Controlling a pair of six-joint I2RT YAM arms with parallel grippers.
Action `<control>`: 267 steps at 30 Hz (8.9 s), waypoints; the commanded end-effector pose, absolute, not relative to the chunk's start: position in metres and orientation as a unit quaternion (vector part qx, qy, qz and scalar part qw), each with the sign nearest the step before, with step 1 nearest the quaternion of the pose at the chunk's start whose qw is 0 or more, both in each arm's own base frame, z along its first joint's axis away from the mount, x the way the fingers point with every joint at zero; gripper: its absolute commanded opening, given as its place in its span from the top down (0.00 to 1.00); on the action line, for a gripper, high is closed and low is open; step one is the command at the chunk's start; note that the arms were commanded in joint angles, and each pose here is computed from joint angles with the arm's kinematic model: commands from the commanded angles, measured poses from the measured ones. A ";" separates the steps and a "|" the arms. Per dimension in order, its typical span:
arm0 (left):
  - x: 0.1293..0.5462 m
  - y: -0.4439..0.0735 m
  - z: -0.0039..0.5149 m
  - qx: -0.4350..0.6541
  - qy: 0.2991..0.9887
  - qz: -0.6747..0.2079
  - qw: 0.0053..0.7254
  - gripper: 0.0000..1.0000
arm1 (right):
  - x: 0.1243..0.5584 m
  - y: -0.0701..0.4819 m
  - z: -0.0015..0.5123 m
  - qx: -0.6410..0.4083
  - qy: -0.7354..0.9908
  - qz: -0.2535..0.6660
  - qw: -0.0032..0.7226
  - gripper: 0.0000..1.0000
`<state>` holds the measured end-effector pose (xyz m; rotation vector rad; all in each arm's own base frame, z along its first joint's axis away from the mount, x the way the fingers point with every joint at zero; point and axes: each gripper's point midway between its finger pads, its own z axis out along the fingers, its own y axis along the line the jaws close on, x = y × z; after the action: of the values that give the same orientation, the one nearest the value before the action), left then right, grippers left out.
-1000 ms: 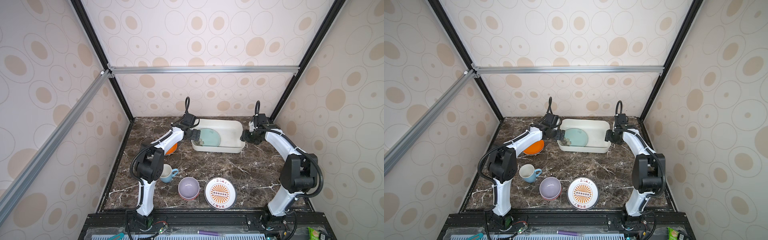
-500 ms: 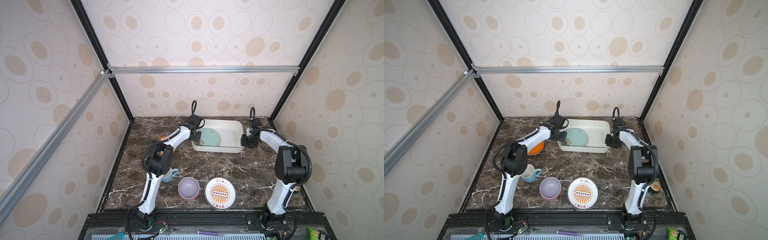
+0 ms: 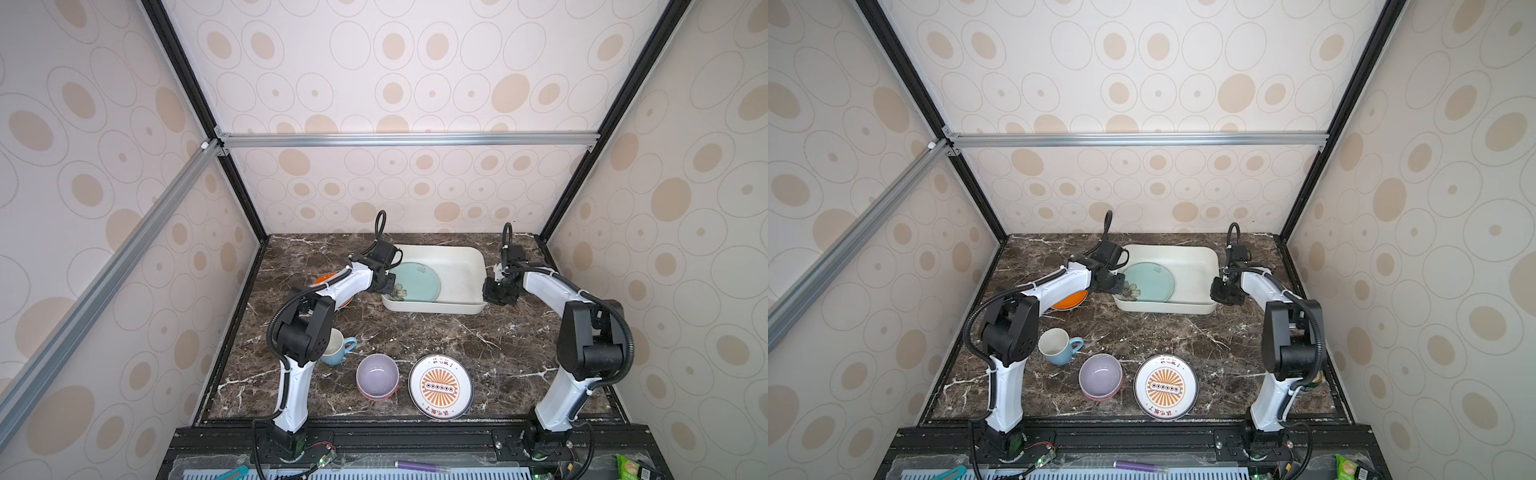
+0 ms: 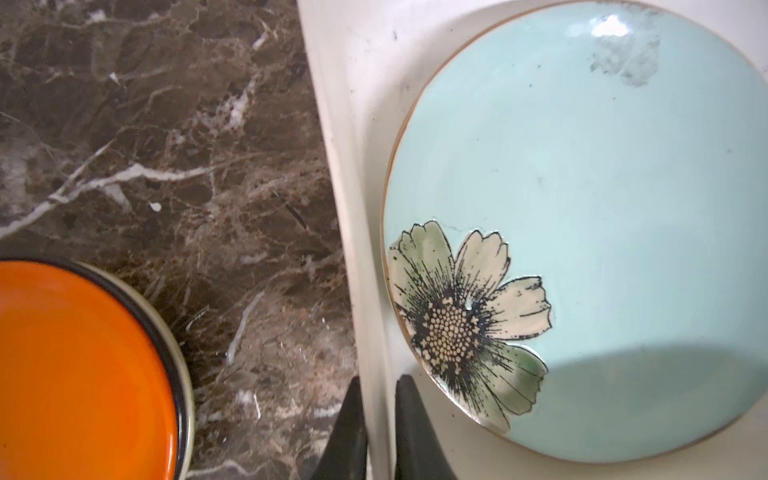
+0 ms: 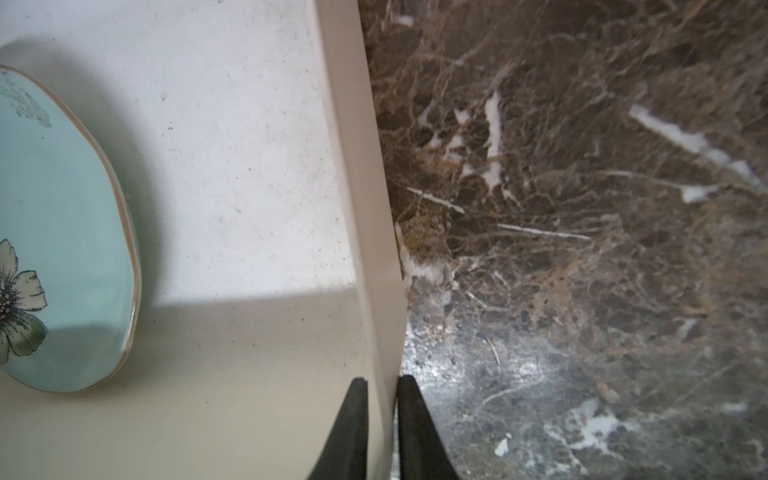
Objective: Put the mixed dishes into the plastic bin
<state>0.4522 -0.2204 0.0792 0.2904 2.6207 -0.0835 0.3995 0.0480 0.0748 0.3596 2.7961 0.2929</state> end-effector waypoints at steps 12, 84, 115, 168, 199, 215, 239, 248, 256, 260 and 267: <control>0.429 -0.214 0.145 0.095 0.941 -0.058 0.319 0.23 | 0.355 0.064 0.130 0.087 0.972 0.111 0.190 0.57; 0.312 -0.209 0.210 0.153 0.901 -0.122 0.386 0.01 | 0.062 0.223 0.034 -0.116 0.985 0.060 0.111 0.50; 0.318 -0.207 0.198 0.156 0.906 -0.125 0.373 0.01 | 0.104 0.198 0.021 -0.081 0.990 0.041 0.110 0.48; 0.282 -0.290 0.125 0.270 0.918 -0.178 0.228 0.42 | 0.092 0.174 0.026 0.040 0.973 0.195 0.113 0.47; 0.279 -0.290 0.108 0.277 0.924 -0.168 0.203 0.57 | 0.145 0.165 0.027 0.062 0.977 0.150 0.141 0.76; 0.282 -0.304 0.101 0.294 0.922 -0.180 0.179 0.62 | 0.164 0.156 0.026 0.078 0.977 0.136 0.146 0.81; 0.304 -0.315 0.094 0.303 0.925 -0.152 0.169 0.63 | 0.230 0.127 0.040 0.077 0.980 0.100 0.156 0.83; 0.298 -0.312 0.094 0.290 0.930 -0.157 0.163 0.76 | 0.257 0.139 0.046 0.081 0.975 0.139 0.155 0.83; 0.277 -0.306 0.095 0.295 0.929 -0.173 0.143 0.74 | 0.244 0.138 0.072 0.058 0.972 0.155 0.169 0.60; 0.264 -0.307 0.090 0.305 0.928 -0.172 0.131 0.74 | 0.221 0.135 0.077 0.061 0.970 0.173 0.159 0.58; 0.245 -0.316 0.085 0.323 0.923 -0.169 0.123 0.74 | 0.169 0.142 0.060 0.058 0.972 0.188 0.125 0.58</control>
<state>0.2554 -0.3155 0.0764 0.9216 2.6988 -0.4829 0.1973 0.1431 0.0727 0.1364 2.7483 0.5579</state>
